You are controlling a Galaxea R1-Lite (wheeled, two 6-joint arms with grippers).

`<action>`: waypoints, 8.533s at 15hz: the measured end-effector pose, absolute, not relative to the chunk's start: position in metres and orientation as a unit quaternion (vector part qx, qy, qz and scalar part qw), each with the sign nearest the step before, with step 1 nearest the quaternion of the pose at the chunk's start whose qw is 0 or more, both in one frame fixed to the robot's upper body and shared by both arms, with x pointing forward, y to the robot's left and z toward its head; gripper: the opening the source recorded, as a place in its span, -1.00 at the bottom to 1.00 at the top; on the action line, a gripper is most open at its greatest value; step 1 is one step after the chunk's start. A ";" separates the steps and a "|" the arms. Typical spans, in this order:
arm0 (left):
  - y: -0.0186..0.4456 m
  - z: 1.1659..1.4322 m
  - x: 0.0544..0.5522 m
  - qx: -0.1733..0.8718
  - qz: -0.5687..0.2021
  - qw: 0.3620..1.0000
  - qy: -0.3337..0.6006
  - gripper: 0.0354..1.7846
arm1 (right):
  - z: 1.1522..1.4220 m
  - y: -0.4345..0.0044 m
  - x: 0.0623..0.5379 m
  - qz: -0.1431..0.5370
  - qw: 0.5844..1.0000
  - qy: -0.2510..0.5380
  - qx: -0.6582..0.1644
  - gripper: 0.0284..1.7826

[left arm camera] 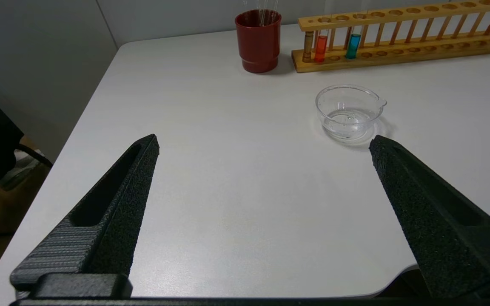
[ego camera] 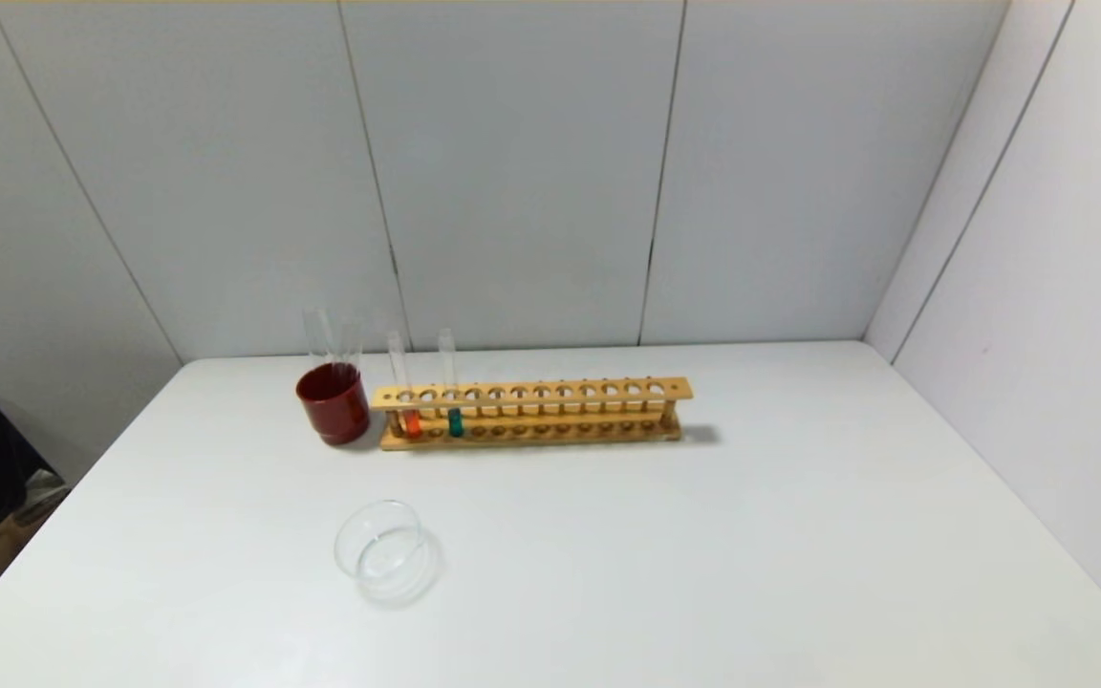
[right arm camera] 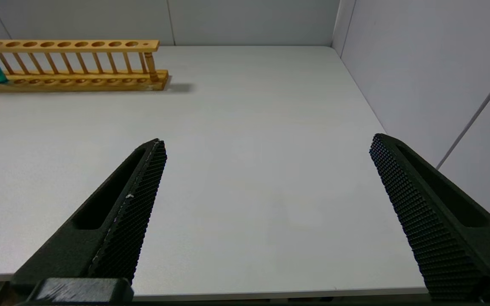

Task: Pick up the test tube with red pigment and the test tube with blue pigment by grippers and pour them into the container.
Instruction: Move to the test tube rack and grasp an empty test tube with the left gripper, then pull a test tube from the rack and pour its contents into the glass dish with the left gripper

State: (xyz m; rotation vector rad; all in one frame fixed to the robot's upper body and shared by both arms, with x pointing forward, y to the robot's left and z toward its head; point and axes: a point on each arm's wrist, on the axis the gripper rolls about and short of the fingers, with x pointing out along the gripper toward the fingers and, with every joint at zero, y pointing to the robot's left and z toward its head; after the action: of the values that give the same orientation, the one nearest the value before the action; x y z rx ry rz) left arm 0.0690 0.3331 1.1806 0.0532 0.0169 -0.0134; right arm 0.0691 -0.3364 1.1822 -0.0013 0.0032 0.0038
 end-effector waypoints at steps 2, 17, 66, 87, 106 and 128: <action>0.333 1.181 0.069 0.027 -0.007 1.000 0.009 0.96 | 1.182 -0.336 0.069 0.002 1.000 0.002 -0.001 0.96; 0.332 1.311 0.056 0.018 -0.043 0.999 -0.015 0.96 | 1.182 -0.336 0.069 0.002 1.000 0.001 -0.001 0.96; 0.241 1.216 0.488 -0.030 -0.140 0.963 0.230 -0.68 | 1.182 -0.336 0.069 0.003 1.000 0.002 -0.001 0.96; 0.279 1.374 0.371 0.016 -0.078 0.987 0.142 -0.68 | 1.182 -0.336 0.069 0.003 1.000 0.002 -0.001 0.96; 0.342 1.312 0.298 0.358 -0.337 0.869 0.053 -0.68 | 1.182 -0.336 0.069 0.003 1.000 0.002 -0.001 0.96; 0.343 1.256 0.346 0.609 -0.398 0.685 0.037 -0.68 | 1.182 -0.336 0.069 0.003 1.000 0.002 -0.001 0.96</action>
State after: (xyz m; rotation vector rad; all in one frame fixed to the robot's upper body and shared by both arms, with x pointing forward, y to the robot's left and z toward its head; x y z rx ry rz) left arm 0.3456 0.3429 1.2559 1.3651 0.0820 -0.8924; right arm 0.0691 -0.3364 1.1822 -0.0013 0.0032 0.0055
